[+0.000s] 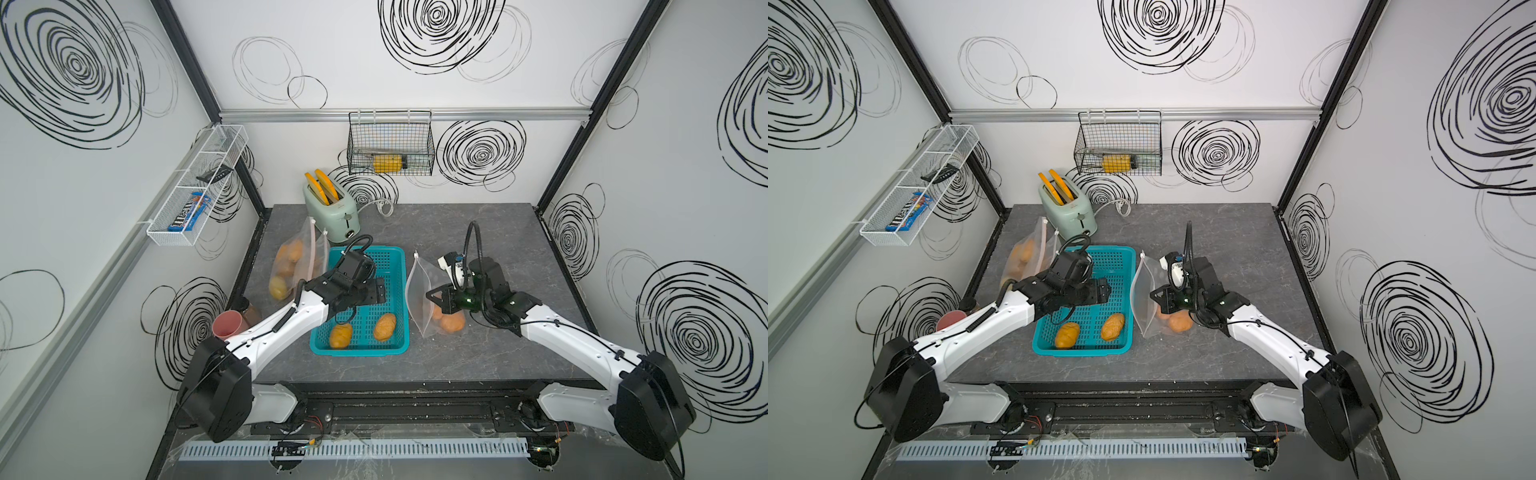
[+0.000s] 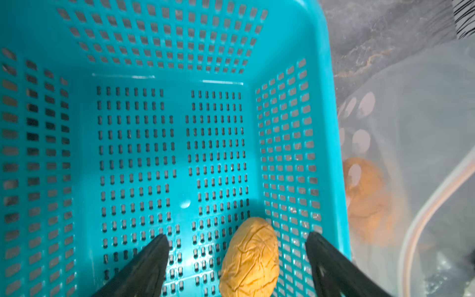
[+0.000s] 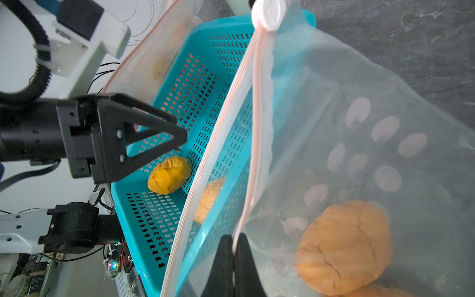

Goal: Put the potatoes into a zipper bag and zip it
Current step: Adjust the potato in the basket, then pick up the potato from the basket.

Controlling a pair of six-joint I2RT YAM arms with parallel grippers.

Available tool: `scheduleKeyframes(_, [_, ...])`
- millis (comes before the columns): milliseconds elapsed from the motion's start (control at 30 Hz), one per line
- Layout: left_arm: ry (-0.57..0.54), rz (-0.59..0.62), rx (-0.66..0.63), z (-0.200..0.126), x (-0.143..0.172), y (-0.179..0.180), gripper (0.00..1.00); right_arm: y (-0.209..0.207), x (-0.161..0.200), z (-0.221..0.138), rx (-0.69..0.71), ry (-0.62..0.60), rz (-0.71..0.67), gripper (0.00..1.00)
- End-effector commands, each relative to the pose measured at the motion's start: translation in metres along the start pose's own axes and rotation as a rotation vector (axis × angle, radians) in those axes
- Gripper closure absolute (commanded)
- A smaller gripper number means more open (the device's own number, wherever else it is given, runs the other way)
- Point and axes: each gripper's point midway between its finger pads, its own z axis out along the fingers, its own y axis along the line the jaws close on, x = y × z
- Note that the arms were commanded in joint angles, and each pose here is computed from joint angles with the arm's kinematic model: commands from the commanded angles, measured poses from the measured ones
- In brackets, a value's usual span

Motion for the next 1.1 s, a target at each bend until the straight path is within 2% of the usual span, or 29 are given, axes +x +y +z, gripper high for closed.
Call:
scheduleKeyframes(0, [0.099,0.005,0.008,0.010,0.042,-0.002,0.13,-0.001,-0.003,0.001,-0.002,-0.011,-0.011,1.00])
scheduleKeyframes(200, [0.157,0.123,0.001,0.029,0.064,-0.015,0.14,0.000,-0.001,0.000,-0.004,-0.008,-0.010,1.00])
scheduleKeyframes(300, [0.167,0.186,-0.003,0.034,0.069,-0.023,0.10,0.000,0.002,-0.001,-0.002,-0.005,-0.009,1.00])
scheduleKeyframes(567, [0.227,0.235,-0.040,0.055,0.085,-0.018,0.13,-0.003,0.004,0.001,0.001,0.001,-0.002,1.00])
scheduleKeyframes(733, [0.176,0.213,-0.102,0.063,0.072,-0.007,0.20,-0.003,0.005,0.001,0.004,0.010,0.000,1.00])
scheduleKeyframes(1067, [0.156,0.198,-0.050,0.065,0.068,-0.010,0.34,-0.003,0.008,0.004,0.004,0.026,0.004,1.00])
